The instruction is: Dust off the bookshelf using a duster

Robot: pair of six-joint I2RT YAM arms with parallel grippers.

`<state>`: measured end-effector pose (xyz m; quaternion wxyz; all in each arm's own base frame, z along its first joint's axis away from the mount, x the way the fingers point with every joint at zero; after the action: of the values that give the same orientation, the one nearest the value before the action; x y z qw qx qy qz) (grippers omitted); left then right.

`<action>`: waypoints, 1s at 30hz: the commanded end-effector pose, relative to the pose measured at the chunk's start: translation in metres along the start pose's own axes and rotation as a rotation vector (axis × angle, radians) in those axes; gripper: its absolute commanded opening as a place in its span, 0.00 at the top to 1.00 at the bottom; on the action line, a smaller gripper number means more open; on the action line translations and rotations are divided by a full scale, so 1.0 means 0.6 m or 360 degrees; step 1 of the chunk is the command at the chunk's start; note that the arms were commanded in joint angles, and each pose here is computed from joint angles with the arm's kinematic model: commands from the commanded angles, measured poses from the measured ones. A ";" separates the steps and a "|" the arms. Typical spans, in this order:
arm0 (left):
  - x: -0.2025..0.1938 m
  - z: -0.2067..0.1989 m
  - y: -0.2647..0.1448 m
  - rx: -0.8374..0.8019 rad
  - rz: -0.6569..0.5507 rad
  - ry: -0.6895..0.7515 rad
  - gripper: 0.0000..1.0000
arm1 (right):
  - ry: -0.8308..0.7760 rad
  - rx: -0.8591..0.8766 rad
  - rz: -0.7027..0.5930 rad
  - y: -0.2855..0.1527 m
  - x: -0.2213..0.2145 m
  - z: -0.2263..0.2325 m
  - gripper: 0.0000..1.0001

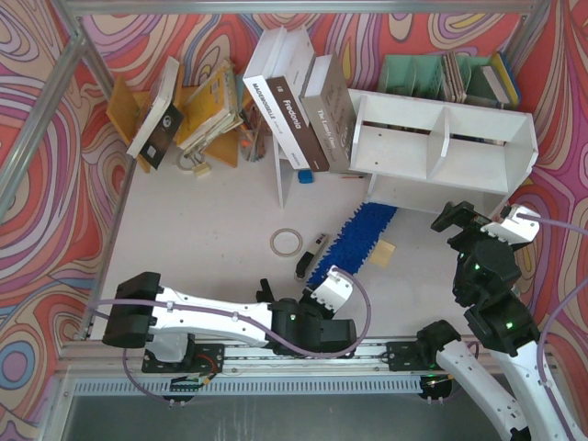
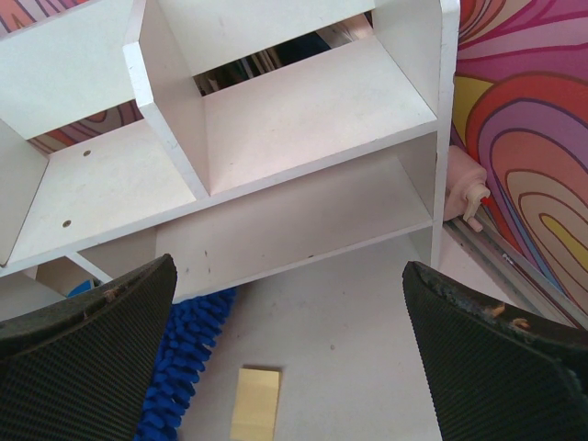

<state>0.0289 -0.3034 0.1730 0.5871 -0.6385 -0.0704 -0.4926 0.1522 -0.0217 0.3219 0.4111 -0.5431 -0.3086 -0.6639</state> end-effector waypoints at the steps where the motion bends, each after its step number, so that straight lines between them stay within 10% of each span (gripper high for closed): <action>1: 0.020 -0.005 0.008 0.0069 -0.0130 0.0002 1.00 | 0.0000 0.0002 -0.0022 0.001 0.003 0.000 0.01; 16: -0.053 -0.030 0.047 -0.0004 0.0186 0.0153 1.00 | 0.0001 -0.0001 -0.0022 0.001 0.003 0.000 0.01; 30: -0.041 0.011 -0.030 -0.0144 -0.0115 0.0370 1.00 | 0.0003 -0.0009 -0.0024 0.000 0.004 -0.001 0.01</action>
<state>0.0110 -0.2882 0.1464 0.5835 -0.6079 0.0245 -0.5379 0.1521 -0.0217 0.3218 0.4111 -0.5433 -0.3086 -0.6638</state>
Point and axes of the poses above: each gripper's point midway between its finger pads, its own y axis out along the fingers, its own z axis along the line the jaws close on, x = y × z, the point moved 7 cm from there along -y, back along the fingers, and after that the axes turned 2 degrees about -y, right-handed, at the moved point
